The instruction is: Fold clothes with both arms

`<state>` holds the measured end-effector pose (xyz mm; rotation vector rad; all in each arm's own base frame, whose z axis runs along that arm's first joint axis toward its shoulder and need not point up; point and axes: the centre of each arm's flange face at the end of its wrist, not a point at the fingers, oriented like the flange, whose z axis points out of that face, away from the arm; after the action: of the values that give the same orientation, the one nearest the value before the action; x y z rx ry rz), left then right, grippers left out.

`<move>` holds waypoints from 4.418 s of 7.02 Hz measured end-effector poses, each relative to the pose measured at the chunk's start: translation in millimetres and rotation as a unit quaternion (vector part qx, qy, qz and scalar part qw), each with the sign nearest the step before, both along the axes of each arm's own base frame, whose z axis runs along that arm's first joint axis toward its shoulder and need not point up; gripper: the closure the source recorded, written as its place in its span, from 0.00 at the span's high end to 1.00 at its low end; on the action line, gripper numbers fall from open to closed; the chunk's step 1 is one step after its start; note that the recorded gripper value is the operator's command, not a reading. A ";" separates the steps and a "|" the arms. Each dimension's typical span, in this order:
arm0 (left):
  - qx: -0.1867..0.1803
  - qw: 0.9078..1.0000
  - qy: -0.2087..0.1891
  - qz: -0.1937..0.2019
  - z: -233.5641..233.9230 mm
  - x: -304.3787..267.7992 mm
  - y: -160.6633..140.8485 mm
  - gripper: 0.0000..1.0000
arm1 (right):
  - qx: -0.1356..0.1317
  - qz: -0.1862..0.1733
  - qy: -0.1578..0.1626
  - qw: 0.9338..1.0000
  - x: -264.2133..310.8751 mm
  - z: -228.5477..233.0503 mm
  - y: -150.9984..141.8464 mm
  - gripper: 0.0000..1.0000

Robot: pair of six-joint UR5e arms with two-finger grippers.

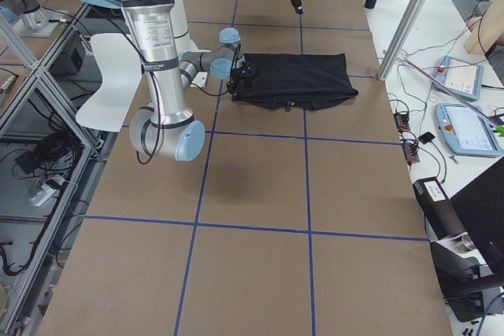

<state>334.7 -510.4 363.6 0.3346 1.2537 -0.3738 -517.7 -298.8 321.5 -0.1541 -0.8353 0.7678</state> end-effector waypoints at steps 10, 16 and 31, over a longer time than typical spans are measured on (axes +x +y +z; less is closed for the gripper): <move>0.001 1.000 0.000 0.000 -0.8 -0.1 0.3 0.83 | -0.003 0.004 0.010 1.000 -2.8 9.9 -5.5 0.20; 0.003 1.000 0.003 0.000 -3.6 -1.5 0.9 0.83 | -0.002 0.013 0.000 1.000 4.5 0.7 -15.8 0.00; -0.277 0.956 0.097 -0.023 -60.0 192.2 268.2 0.65 | -0.014 -0.007 -0.021 1.000 42.2 -5.8 -2.0 0.00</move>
<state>526.9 -242.2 303.5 -0.1589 1.2754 -0.7905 -475.5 -300.8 315.7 -0.2015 -0.8632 0.7665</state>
